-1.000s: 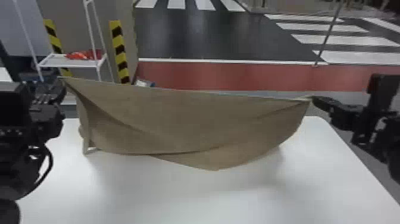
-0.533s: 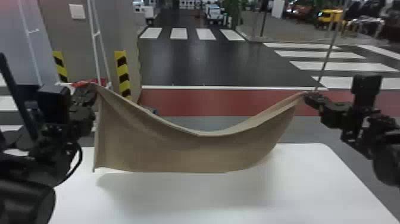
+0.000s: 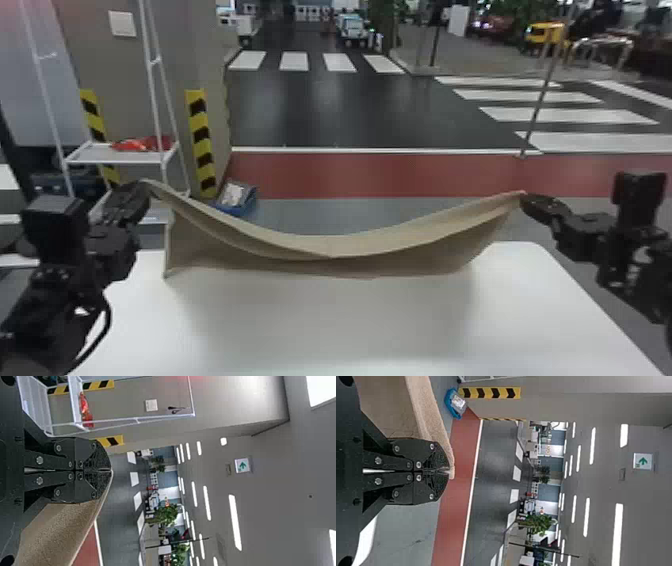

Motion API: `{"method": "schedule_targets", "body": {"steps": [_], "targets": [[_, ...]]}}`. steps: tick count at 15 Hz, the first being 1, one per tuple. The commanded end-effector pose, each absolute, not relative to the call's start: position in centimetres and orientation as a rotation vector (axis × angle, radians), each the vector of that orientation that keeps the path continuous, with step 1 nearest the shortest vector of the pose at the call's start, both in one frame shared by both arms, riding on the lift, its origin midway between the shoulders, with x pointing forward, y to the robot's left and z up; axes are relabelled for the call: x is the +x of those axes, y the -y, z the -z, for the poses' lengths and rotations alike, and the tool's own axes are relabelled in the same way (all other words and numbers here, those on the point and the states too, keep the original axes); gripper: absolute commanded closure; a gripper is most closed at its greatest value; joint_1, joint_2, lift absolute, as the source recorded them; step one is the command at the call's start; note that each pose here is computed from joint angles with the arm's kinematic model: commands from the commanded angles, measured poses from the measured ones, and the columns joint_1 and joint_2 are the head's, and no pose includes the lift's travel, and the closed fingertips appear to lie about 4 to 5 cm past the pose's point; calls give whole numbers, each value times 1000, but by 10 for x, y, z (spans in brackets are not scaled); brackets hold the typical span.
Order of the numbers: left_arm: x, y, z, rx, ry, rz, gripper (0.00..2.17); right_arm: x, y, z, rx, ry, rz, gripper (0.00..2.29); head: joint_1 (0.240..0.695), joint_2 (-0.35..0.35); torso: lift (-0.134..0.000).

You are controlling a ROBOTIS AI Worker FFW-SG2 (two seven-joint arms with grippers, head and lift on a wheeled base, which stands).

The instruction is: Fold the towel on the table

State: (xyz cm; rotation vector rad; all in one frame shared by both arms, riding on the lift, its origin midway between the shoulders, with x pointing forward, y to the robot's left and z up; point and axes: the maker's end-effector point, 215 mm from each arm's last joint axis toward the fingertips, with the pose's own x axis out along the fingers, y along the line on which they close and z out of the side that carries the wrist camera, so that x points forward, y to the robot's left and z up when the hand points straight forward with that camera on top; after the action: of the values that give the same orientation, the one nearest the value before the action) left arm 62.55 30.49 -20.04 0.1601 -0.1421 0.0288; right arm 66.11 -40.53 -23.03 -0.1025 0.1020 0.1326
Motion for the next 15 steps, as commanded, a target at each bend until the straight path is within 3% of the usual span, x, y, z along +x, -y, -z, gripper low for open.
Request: {"method": "schedule_targets", "body": {"steps": [1, 8, 12, 15], "targets": [[596, -312, 223, 157, 120, -33, 1652, 623, 419, 249, -70, -120, -129, 1393, 479, -83, -128], [477, -337, 245, 190, 41, -64, 1656, 520, 464, 274, 3, -150, -92, 1393, 627, -121, -128], [447, -331, 268, 201, -26, -50, 1656, 491, 462, 301, 61, -180, -102, 1393, 686, -141, -128], [440, -323, 286, 255, -83, -44, 1656, 484, 466, 316, 73, -199, -84, 1393, 695, -155, -128]]}}
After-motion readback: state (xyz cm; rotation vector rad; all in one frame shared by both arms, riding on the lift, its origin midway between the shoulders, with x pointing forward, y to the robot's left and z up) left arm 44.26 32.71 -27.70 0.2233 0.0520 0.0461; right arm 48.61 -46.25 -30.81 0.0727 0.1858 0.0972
